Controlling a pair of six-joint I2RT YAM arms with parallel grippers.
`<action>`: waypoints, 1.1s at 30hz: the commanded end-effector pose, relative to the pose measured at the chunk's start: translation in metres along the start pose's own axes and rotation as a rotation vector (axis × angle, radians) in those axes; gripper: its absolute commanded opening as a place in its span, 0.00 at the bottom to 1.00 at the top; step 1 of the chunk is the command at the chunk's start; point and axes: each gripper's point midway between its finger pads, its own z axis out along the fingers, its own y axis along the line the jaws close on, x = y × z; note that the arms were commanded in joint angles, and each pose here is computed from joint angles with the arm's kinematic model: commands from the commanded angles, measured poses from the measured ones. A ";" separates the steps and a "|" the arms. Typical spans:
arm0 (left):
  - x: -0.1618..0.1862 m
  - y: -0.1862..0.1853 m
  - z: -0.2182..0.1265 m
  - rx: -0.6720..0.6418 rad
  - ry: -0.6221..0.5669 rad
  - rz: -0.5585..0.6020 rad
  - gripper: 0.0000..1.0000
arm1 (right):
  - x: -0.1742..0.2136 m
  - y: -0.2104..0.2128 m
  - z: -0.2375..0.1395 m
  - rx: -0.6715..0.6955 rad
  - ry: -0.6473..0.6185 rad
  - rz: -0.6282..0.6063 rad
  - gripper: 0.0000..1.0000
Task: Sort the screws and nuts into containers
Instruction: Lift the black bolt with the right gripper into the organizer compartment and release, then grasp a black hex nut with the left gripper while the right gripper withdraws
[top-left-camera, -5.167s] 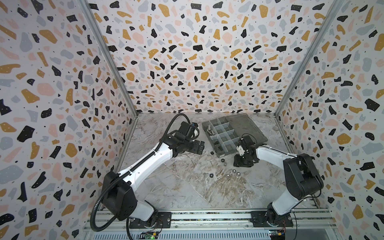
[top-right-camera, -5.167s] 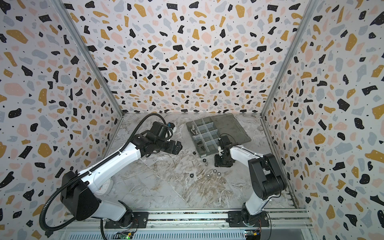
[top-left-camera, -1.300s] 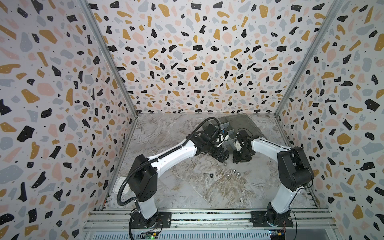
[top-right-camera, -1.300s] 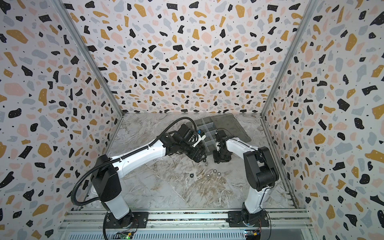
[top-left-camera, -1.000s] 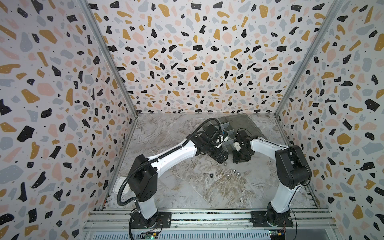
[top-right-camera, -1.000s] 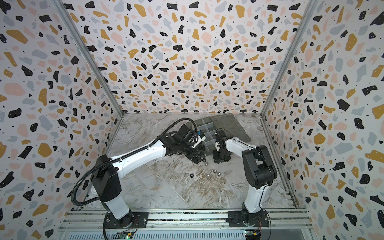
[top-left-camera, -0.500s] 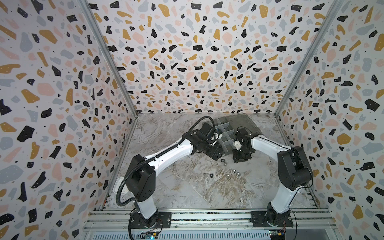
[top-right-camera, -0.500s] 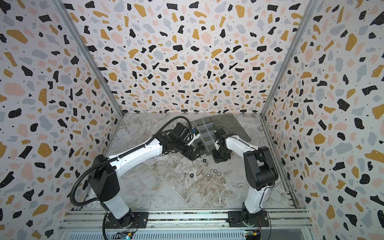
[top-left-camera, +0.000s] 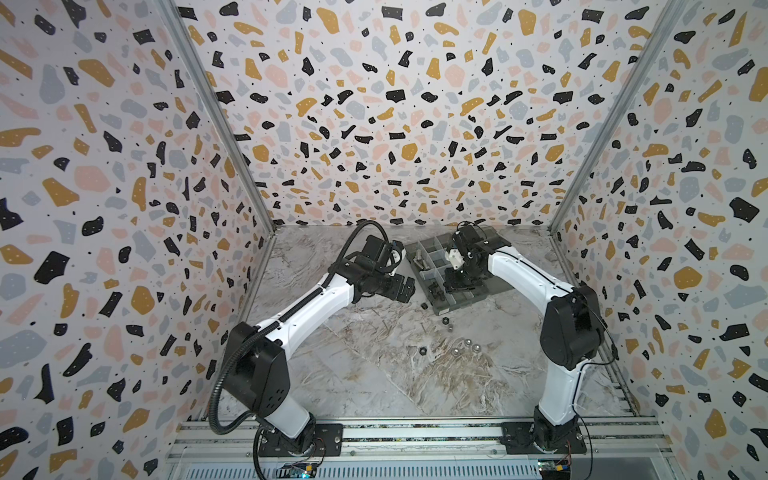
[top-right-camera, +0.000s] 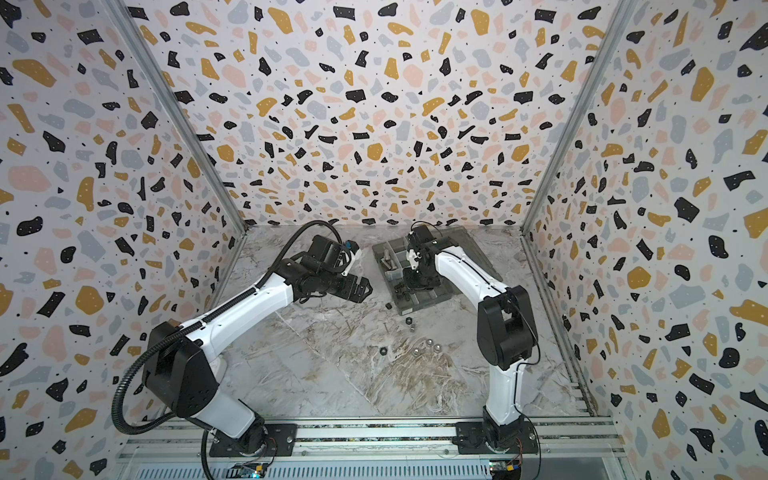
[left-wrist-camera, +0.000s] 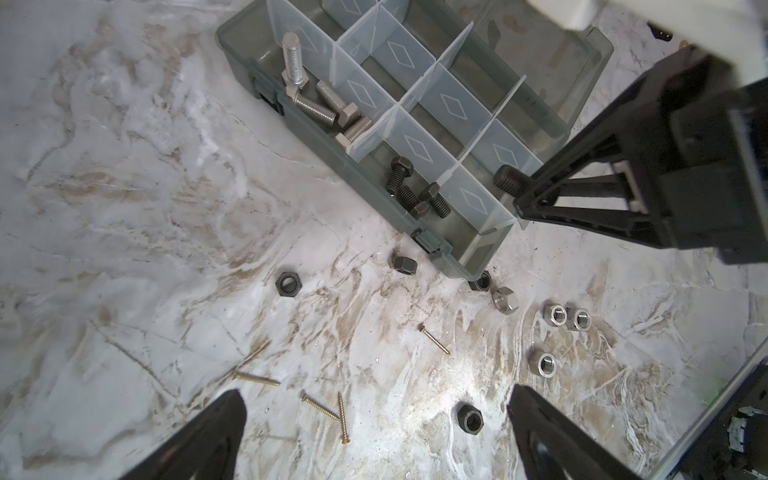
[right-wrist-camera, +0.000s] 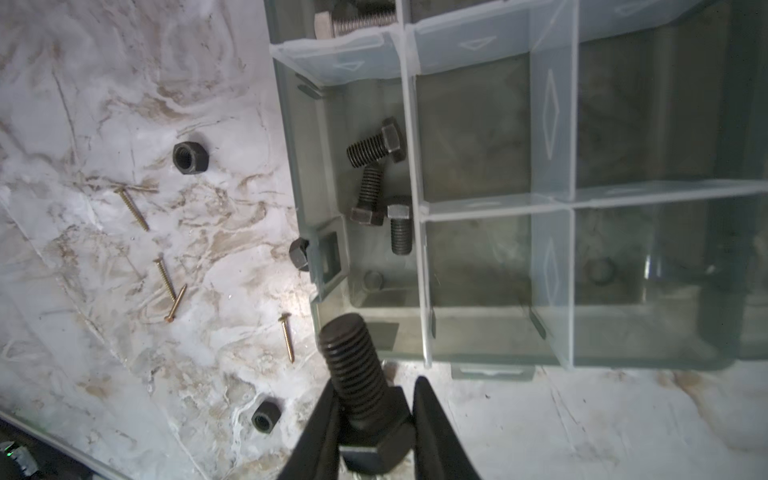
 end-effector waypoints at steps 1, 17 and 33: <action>-0.002 0.009 -0.010 -0.015 -0.035 -0.015 1.00 | -0.004 0.007 0.002 -0.009 0.025 -0.017 0.17; 0.003 0.026 -0.019 -0.040 -0.035 -0.033 1.00 | -0.028 0.020 0.000 -0.040 0.030 -0.056 0.48; 0.029 0.009 0.043 -0.086 0.119 0.046 0.95 | 0.031 0.008 -0.055 -0.051 -0.043 -0.034 0.64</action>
